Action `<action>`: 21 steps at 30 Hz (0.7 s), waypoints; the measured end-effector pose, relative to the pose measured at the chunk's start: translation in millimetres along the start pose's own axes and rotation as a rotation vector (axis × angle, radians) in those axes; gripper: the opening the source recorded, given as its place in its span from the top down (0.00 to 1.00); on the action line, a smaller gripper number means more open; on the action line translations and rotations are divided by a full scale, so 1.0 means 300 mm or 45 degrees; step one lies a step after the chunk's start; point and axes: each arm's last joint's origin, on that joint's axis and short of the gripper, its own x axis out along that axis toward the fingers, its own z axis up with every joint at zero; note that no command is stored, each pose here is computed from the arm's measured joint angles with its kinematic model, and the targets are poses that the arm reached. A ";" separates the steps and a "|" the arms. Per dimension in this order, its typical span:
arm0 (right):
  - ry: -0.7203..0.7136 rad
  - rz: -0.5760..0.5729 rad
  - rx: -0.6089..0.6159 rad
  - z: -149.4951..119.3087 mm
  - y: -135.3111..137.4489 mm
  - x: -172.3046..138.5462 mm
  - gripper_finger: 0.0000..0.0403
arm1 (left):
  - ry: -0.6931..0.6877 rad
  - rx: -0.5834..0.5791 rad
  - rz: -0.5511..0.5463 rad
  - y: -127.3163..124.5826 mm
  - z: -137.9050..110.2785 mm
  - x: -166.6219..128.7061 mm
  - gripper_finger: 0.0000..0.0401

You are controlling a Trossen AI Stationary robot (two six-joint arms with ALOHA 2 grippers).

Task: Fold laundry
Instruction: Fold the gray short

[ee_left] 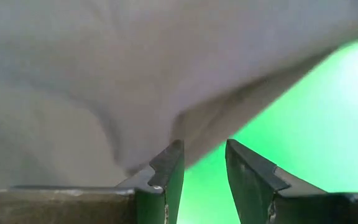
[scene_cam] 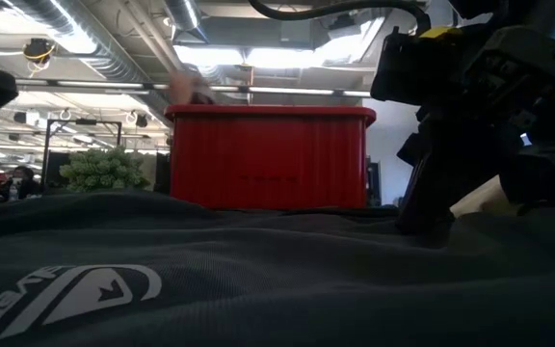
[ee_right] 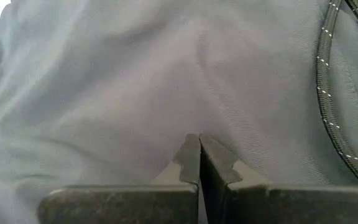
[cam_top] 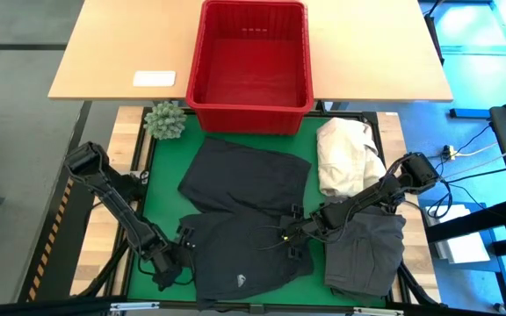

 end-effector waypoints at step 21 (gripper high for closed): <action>-0.003 0.002 0.000 0.000 0.000 0.000 1.00 | -0.028 -0.198 -0.045 0.015 0.029 0.022 0.82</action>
